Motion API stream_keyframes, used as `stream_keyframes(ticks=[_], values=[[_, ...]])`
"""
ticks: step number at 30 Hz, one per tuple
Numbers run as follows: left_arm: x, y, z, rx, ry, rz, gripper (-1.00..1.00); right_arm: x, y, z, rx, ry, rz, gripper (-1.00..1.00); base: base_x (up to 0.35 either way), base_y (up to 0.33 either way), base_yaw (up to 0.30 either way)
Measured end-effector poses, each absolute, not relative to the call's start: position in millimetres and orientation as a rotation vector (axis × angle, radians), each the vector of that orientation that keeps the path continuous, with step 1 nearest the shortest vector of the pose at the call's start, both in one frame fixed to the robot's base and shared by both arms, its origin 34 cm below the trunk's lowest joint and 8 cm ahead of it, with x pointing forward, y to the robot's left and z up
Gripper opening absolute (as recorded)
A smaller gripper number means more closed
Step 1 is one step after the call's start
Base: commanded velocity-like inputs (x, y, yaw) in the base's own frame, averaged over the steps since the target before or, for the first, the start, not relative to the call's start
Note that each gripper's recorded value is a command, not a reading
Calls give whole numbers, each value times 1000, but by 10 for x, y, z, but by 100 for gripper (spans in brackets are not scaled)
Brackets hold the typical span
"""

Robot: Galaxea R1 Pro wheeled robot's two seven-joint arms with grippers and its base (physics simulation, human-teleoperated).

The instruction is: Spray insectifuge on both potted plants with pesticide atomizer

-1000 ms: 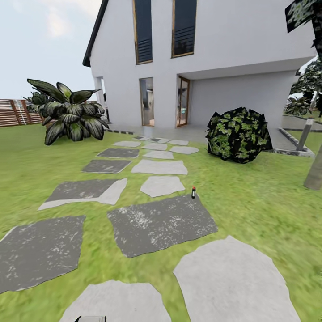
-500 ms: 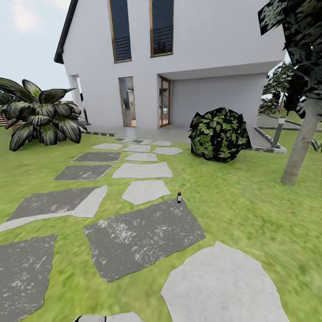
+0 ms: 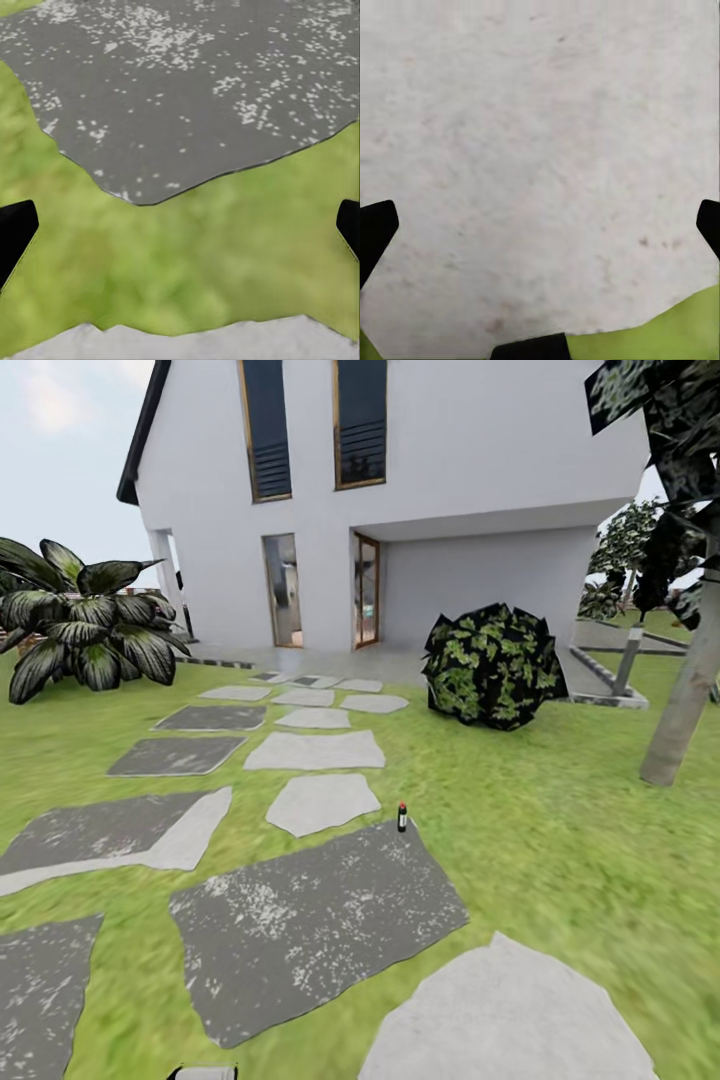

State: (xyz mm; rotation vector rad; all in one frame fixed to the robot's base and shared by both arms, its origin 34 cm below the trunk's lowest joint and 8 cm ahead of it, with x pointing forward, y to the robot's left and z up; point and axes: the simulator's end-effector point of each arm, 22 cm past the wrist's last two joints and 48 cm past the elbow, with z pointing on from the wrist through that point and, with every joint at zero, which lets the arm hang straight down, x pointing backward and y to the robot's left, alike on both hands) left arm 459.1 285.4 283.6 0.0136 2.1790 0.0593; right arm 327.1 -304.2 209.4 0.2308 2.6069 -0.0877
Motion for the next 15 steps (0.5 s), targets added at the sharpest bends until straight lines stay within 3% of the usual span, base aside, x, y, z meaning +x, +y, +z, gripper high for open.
stream_keyframes(ticks=[6,15], values=[[4564,2906,2837,30,2174,69,100,3169,-3032,2053,231,2620,-88,100,0,299,0],[4563,3076,2849,36,2173,97,100,3168,-3028,2053,235,2623,-87,100,25,100,0]])
